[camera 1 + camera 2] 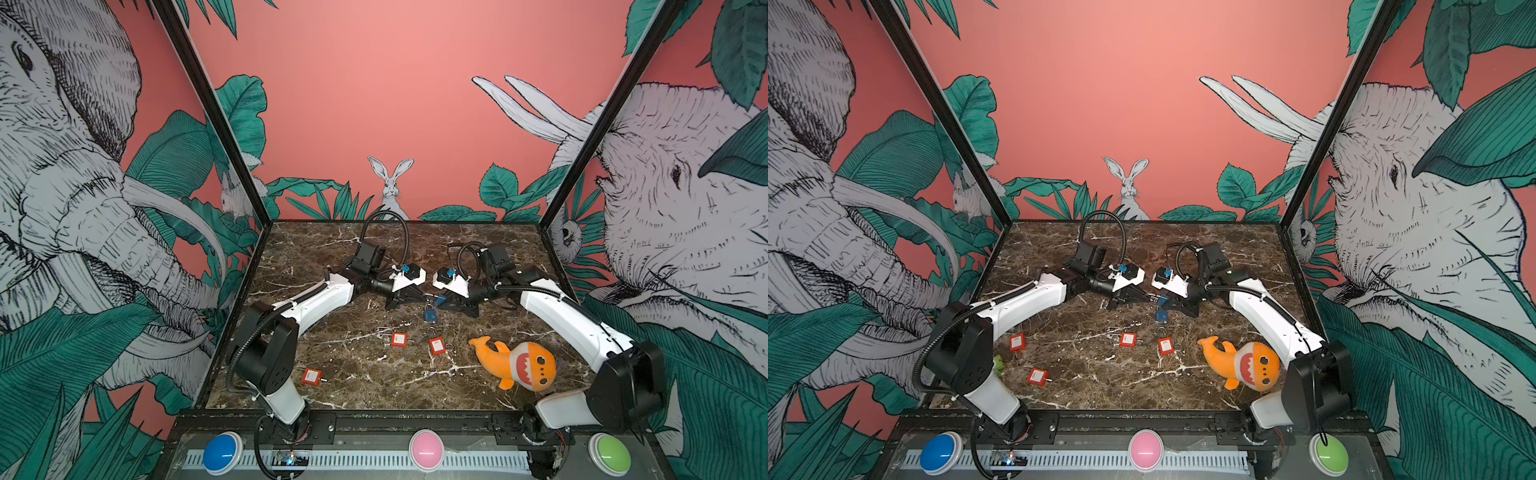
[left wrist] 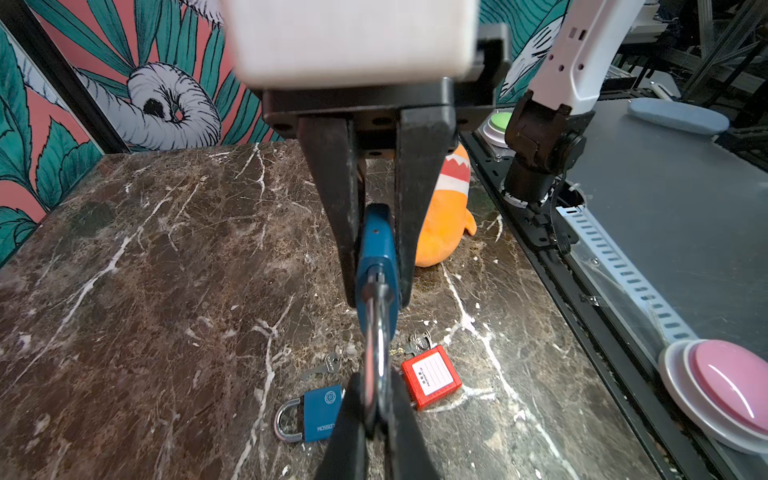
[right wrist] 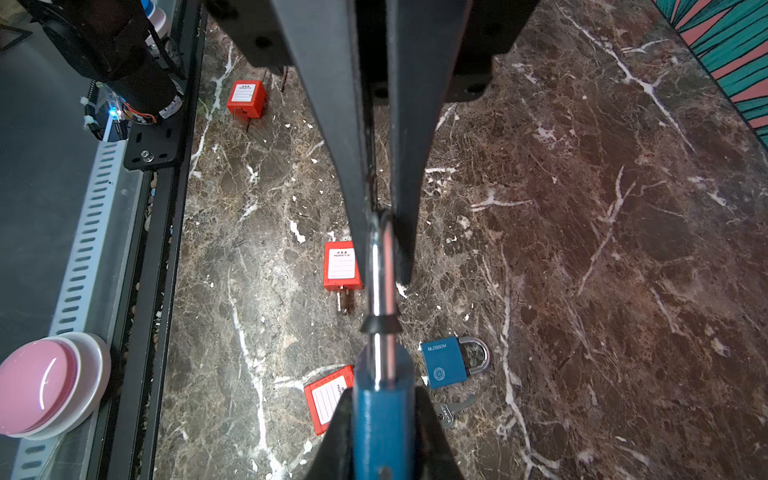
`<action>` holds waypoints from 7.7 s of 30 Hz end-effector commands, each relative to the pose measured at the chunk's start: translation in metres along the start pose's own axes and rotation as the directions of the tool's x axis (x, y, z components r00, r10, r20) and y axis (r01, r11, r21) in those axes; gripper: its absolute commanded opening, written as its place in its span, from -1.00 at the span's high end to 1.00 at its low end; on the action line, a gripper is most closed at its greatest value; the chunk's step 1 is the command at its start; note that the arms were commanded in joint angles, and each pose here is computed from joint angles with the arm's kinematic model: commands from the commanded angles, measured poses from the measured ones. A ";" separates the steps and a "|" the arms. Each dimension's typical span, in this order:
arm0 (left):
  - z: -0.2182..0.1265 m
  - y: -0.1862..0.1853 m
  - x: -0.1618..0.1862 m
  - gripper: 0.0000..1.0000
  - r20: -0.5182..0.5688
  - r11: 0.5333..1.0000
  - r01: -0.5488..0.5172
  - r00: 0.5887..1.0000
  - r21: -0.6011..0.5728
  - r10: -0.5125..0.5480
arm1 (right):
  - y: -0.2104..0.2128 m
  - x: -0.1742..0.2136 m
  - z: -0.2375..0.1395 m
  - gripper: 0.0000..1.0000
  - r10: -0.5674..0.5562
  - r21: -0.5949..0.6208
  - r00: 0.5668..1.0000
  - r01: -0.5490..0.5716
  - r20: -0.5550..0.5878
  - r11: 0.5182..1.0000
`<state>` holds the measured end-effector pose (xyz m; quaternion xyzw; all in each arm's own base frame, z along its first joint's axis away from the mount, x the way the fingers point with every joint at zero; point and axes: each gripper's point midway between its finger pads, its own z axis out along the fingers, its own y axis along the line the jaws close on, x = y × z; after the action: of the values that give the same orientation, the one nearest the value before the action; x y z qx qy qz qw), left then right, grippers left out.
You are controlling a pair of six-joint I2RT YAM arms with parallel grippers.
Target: Lock with the key
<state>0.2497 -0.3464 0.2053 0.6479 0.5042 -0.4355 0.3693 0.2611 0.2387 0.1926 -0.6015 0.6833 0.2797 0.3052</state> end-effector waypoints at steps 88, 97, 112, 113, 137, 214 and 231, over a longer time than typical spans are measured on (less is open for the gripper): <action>-0.035 0.002 -0.023 1.00 -0.028 0.999 -0.051 0.998 0.014 0.052 | -0.006 -0.028 -0.046 0.05 -0.098 0.444 0.966 -0.020 0.241 0.896; -0.039 -0.009 -0.025 1.00 -0.033 0.997 -0.067 0.997 0.026 0.068 | 0.002 -0.017 -0.021 0.28 -0.039 0.302 0.978 -0.026 0.205 0.953; -0.041 -0.017 -0.022 1.00 -0.035 0.995 -0.094 0.995 0.041 0.096 | 0.012 -0.029 -0.011 0.52 -0.038 0.181 0.968 -0.007 0.248 0.983; -0.041 -0.017 -0.022 1.00 -0.036 0.995 -0.096 0.995 0.040 0.098 | 0.014 -0.029 -0.011 0.53 -0.032 0.167 0.968 -0.011 0.250 0.986; -0.040 -0.017 -0.026 1.00 -0.019 0.995 -0.081 0.996 0.062 0.082 | 0.024 0.000 -0.005 1.00 -0.014 0.128 0.989 -0.005 0.149 0.992; -0.004 0.047 0.174 0.59 -0.859 0.960 0.278 0.497 0.028 -0.119 | -0.018 0.061 0.015 1.00 0.307 0.303 0.927 -0.362 0.213 0.882; 0.009 0.073 0.178 0.50 -0.847 0.978 0.207 0.518 -0.015 -0.122 | -0.021 0.050 0.027 1.00 0.344 0.265 0.914 -0.393 0.213 0.880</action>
<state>0.3357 -0.3057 0.0309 0.7382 0.6624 -0.1277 -0.0026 0.2726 0.2140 0.1196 -0.3767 0.8091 0.2601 0.3685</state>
